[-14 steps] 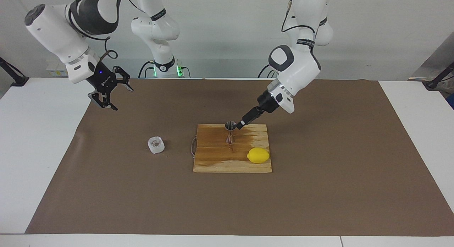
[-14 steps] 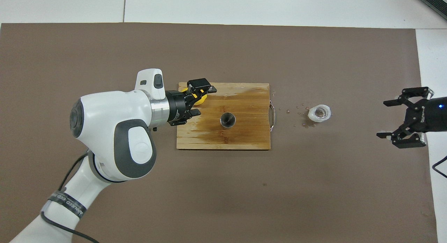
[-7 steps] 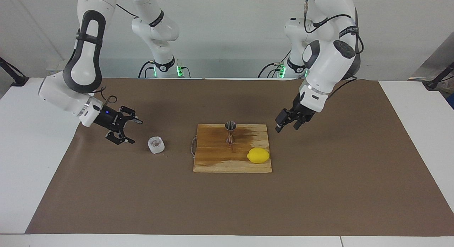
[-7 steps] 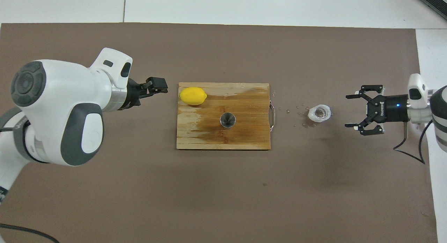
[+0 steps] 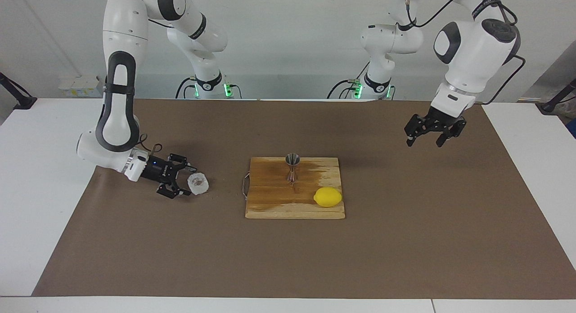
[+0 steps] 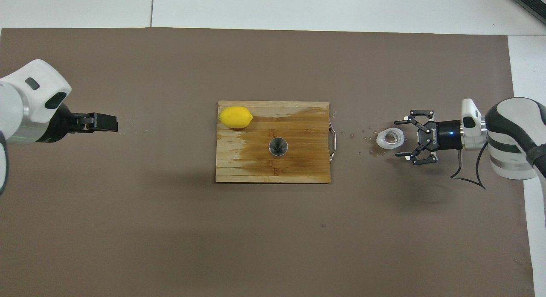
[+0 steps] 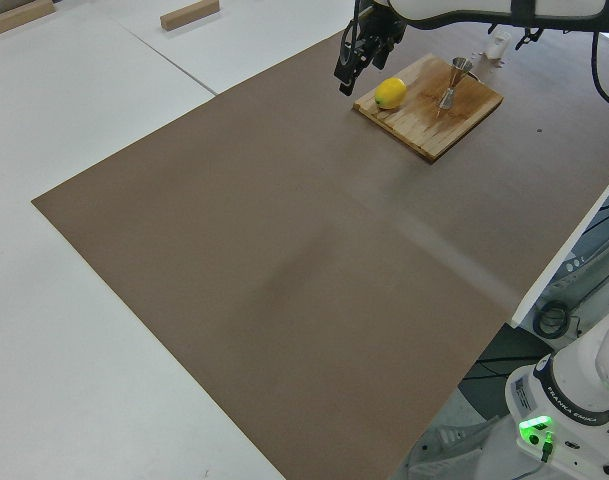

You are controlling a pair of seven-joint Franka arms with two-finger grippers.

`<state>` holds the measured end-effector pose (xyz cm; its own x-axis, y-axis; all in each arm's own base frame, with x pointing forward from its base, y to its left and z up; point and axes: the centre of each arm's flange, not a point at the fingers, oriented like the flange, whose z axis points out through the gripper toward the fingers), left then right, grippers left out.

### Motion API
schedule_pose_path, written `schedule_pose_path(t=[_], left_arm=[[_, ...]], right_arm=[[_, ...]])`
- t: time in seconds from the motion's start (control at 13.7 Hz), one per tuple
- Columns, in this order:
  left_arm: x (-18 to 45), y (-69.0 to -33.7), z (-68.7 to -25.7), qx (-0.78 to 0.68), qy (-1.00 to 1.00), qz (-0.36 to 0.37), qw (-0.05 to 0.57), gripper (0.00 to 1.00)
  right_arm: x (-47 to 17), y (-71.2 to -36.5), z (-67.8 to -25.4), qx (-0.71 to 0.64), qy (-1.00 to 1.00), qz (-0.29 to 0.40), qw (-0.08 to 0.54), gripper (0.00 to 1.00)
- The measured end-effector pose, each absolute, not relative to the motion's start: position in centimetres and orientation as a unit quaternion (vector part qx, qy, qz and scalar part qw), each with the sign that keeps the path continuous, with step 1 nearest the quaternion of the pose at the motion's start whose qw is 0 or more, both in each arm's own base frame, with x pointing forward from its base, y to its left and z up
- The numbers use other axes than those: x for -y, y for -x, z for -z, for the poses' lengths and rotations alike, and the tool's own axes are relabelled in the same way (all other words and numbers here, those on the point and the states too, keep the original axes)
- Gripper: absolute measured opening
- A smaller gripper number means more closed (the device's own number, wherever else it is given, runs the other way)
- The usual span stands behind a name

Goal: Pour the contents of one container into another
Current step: 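Grasp the white container with the right gripper and carry it over the cup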

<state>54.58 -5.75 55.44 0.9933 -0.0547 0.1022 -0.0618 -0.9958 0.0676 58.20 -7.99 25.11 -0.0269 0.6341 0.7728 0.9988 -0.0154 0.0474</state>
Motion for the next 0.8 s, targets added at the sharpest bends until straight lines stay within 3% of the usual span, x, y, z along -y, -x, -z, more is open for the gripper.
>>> schedule_pose_path(t=[0.37, 0.44, 0.51, 0.58, 0.73, 0.8], left_arm=[[2.6, -53.9, -62.7, 0.055, -0.998, -0.031, 0.024, 1.00], [2.6, -54.0, -63.7, 0.056, -0.998, -0.023, 0.022, 1.00], [2.8, -54.2, -64.7, 0.058, -0.998, -0.015, 0.021, 1.00], [2.8, -54.5, -65.1, 0.058, -0.998, -0.011, 0.020, 1.00], [3.0, -55.0, -65.1, 0.066, -0.998, -0.010, 0.019, 1.00], [3.1, -55.1, -64.9, 0.076, -0.997, -0.009, 0.019, 1.00]], right_arm=[[5.4, -58.8, -24.5, 0.660, 0.635, 0.308, 0.260, 0.98], [5.1, -58.8, -24.4, 0.662, 0.632, 0.307, 0.261, 0.90], [4.8, -58.8, -24.4, 0.663, 0.631, 0.306, 0.262, 0.73], [4.6, -58.8, -24.4, 0.664, 0.630, 0.306, 0.262, 0.62], [4.6, -58.8, -24.4, 0.664, 0.630, 0.306, 0.262, 0.57], [4.6, -58.8, -24.4, 0.664, 0.630, 0.306, 0.262, 0.45]])
